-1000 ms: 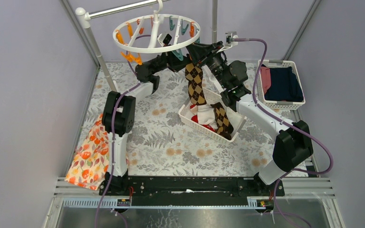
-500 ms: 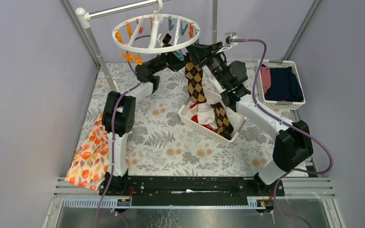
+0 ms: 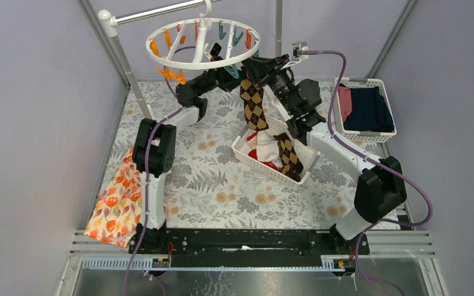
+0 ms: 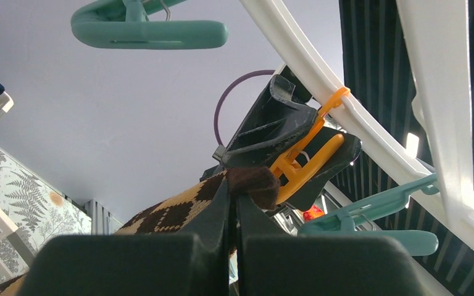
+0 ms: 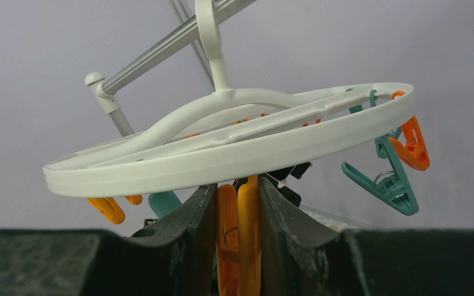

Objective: Clip the socks to the hanger
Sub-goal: Clamp the sock onto the hanger.

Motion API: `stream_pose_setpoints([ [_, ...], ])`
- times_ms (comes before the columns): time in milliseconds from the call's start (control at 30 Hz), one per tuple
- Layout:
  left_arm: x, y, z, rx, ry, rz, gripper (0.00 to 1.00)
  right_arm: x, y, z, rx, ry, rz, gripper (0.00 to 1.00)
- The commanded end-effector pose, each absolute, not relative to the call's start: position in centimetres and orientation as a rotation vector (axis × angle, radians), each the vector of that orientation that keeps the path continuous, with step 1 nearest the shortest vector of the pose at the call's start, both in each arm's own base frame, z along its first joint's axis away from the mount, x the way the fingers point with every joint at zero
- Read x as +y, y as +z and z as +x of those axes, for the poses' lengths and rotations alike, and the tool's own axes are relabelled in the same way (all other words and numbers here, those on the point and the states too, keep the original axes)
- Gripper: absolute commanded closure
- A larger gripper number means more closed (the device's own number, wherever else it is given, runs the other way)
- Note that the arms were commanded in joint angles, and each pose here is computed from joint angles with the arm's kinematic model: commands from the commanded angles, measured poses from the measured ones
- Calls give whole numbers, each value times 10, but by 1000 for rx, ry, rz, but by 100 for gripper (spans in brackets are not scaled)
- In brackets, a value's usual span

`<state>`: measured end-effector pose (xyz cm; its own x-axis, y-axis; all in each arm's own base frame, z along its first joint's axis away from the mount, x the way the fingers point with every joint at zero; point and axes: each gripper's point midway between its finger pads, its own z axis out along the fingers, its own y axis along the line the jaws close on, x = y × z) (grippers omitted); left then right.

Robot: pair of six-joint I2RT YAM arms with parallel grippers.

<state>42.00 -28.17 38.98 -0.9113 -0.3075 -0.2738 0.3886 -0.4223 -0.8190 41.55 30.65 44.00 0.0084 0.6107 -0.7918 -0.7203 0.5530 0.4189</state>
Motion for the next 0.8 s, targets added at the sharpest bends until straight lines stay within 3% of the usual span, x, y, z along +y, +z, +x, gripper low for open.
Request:
stream_pose_setpoints([
  [0, -284, 400, 406, 1298, -2342, 203, 100, 299, 459, 412, 1110, 1040, -106, 75],
  [767, -293, 401, 399, 1309, -2327, 196, 100, 291, 463, 412, 1094, 955, -125, 75],
])
